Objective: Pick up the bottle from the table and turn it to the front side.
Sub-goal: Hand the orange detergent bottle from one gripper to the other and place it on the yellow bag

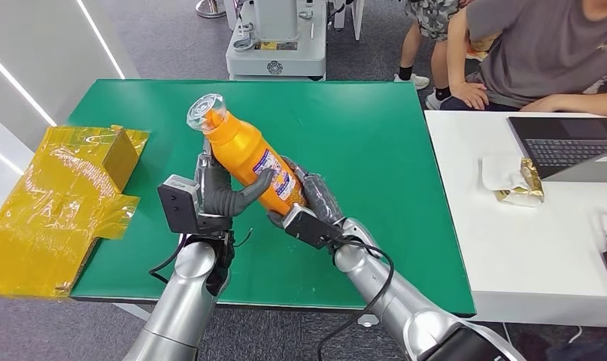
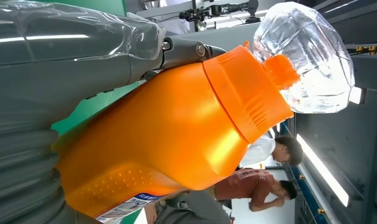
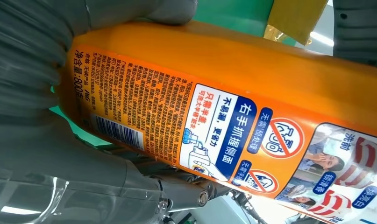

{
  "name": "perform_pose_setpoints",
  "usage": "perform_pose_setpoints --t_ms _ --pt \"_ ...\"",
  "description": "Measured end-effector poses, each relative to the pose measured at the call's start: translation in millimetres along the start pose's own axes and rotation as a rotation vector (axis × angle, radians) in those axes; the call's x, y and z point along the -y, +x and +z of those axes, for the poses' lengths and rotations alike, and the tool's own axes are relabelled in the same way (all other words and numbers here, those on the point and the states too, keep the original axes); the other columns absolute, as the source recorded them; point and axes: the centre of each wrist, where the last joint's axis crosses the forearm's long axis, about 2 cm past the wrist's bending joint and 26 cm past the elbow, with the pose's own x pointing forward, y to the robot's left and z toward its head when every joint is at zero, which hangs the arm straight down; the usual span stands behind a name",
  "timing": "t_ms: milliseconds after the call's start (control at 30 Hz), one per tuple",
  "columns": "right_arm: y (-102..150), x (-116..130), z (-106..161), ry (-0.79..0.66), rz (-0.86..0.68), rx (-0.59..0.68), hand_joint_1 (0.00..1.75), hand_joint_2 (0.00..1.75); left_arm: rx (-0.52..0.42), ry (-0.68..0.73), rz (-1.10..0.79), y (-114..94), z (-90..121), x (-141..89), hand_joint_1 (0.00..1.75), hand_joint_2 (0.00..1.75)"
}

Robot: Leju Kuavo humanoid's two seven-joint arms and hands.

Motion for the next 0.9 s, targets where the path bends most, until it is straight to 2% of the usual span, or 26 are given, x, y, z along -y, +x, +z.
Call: perform_pose_setpoints --t_ms 167,200,233,300,333,367,900 --pt "1.4 -1.0 -0.6 -0.018 0.022 0.006 1.75 1.75 -0.018 -0.011 -0.001 -0.8 -2.8 -0.5 0.0 1.75" --pt "2.1 -1.2 -1.1 -0.023 0.026 0.008 1.75 1.75 -0.023 -0.013 -0.001 -0.8 -3.9 -0.7 0.07 1.75" --pt "2.8 -1.3 -1.7 -0.026 0.028 0.01 1.75 1.75 -0.025 -0.016 -0.002 -0.9 -5.0 -0.8 0.31 1.75" --pt "4.1 -1.6 -2.8 -0.028 0.03 0.014 1.75 1.75 -0.026 -0.02 -0.004 -0.9 -6.9 -1.2 1.18 1.75" --pt "4.5 -1.8 -3.1 -0.028 0.031 0.015 1.75 1.75 -0.026 -0.022 -0.004 -1.0 -7.6 -1.5 1.55 1.75" --pt "4.8 -1.9 -3.4 -0.027 0.032 0.016 1.75 1.75 -0.027 -0.023 -0.004 -1.1 -7.8 -1.7 1.75 1.75" --pt "5.5 -6.7 -1.6 -0.021 0.063 0.021 1.75 1.75 -0.045 -0.036 0.01 -4.0 -9.4 -3.9 1.75 1.75"
